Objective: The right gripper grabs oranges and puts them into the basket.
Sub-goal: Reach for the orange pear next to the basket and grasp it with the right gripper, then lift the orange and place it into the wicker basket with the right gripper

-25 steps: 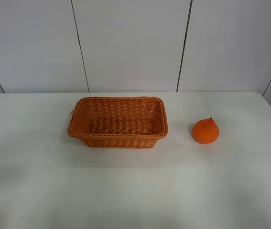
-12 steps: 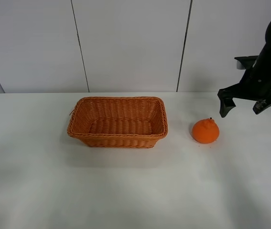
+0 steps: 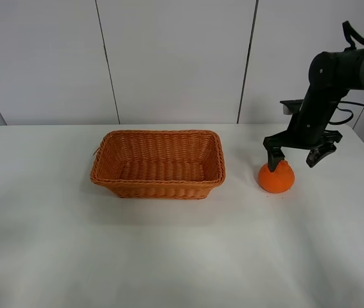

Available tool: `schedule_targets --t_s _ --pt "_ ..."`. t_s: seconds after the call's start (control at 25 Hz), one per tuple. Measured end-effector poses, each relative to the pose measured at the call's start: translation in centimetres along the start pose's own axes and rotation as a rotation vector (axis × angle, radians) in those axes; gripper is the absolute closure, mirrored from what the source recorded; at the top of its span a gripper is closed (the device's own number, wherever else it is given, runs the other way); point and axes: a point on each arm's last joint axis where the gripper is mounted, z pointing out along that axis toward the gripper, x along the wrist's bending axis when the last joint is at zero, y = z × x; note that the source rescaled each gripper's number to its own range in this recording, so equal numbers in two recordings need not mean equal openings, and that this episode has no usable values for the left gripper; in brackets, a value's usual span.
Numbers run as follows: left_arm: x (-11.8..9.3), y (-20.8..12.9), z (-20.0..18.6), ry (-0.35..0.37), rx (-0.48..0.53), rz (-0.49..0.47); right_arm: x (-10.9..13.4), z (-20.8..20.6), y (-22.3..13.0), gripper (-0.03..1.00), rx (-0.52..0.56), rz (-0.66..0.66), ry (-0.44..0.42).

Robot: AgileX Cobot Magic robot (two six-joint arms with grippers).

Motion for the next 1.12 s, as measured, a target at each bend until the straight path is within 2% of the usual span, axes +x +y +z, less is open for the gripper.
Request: schedule_targets --t_s 0.4,0.44,0.52,0.64,0.72,0.76,0.96,1.12 --pt "0.0 0.0 0.0 -0.001 0.0 0.0 0.4 5.7 0.9 -0.01 0.027 0.018 0.031" --pt "0.0 0.0 0.0 -0.001 0.0 0.0 0.4 5.8 0.9 0.06 0.028 0.018 0.031" --pt "0.0 0.0 0.0 -0.001 0.0 0.0 0.3 5.7 0.9 0.26 0.027 0.014 0.026" --pt "0.0 0.0 0.0 -0.001 0.0 0.0 0.2 5.4 1.1 0.69 0.017 0.007 0.016" --pt "0.0 0.0 0.0 -0.001 0.0 0.0 0.1 4.9 1.1 0.92 0.006 -0.001 0.006" --pt "0.0 0.0 0.0 -0.001 0.0 0.0 0.1 4.6 1.1 0.97 0.004 -0.006 0.0" --pt "0.0 0.0 0.0 -0.001 0.0 0.0 0.0 2.8 1.0 0.97 -0.001 -0.039 -0.013" --pt "0.0 0.0 0.0 -0.001 0.0 0.0 0.1 -1.6 1.6 0.97 -0.042 -0.047 -0.014"
